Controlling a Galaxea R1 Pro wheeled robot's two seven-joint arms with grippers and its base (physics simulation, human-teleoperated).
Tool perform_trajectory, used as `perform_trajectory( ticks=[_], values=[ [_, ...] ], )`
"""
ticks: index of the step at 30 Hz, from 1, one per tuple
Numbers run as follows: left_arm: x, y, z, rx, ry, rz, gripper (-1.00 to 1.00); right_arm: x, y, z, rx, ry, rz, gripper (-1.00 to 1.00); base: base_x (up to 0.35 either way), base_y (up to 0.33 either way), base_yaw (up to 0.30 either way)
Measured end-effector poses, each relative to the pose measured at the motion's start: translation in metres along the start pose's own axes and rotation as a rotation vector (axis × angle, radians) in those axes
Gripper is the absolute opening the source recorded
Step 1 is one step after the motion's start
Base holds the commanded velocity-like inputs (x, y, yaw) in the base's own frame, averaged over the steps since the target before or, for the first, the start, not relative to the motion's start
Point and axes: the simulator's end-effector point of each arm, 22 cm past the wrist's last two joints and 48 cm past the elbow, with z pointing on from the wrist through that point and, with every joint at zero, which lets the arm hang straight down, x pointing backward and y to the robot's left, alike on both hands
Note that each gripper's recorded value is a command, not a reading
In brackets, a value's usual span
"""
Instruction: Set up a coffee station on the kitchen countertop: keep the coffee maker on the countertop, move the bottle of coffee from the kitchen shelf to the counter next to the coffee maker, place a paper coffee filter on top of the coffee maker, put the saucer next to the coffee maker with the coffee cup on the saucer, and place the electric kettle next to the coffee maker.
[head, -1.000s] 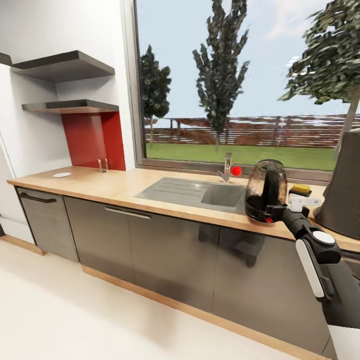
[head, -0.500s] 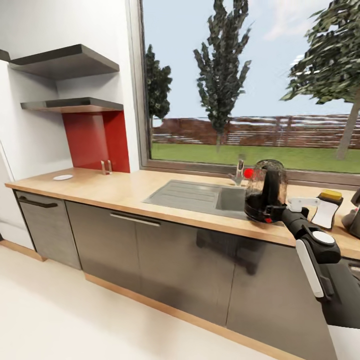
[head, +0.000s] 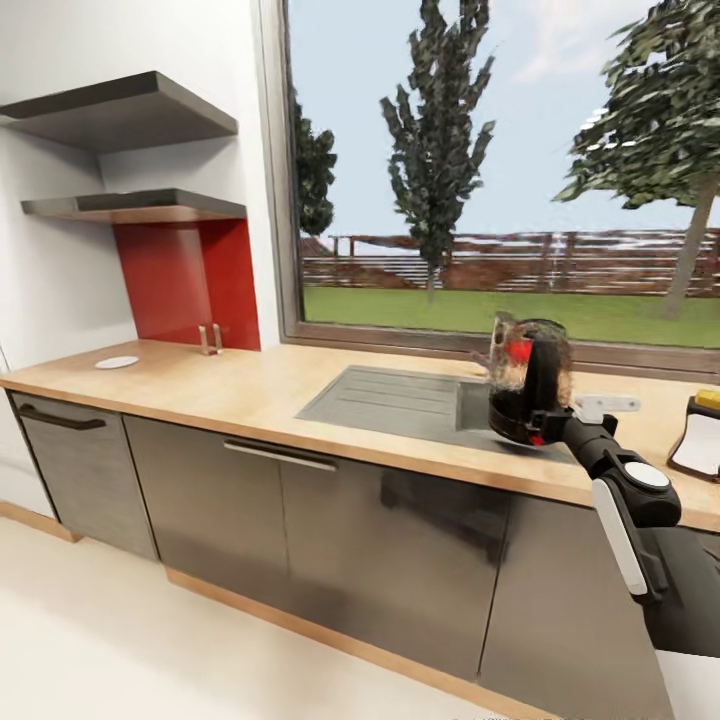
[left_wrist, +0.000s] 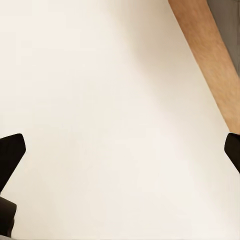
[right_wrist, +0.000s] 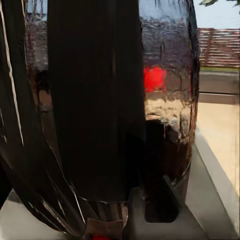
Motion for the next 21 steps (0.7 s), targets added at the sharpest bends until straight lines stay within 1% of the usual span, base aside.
perform_trajectory(
  ticks=[5,7,19,21],
  values=[
    [0.0000,0.0000,0.0000,0.000,0.000,0.000,1.00,0.0004,0.0001,0.0000,0.000,0.001,0.000,-1.00,0.014,0.015,-0.259],
    [0.0000,0.0000,0.0000,0.000,0.000,0.000,1.00,0.0006,-0.0008,0.0000,0.003,0.002,-0.004,-1.00,0.086,0.112,-0.104],
    [0.0001,0.0000,-0.0002,0.000,0.001,-0.001,1.00,0.0002,0.0000,-0.0001,0.000,0.000,0.000,-1.00,0.198,0.238,-0.016],
    [0.0002,0.0000,-0.0001,0.000,0.001,-0.001,1.00,0.0004,0.0007,0.0001,-0.003,0.001,0.004,-1.00,0.093,0.105,-0.116]
  ],
)
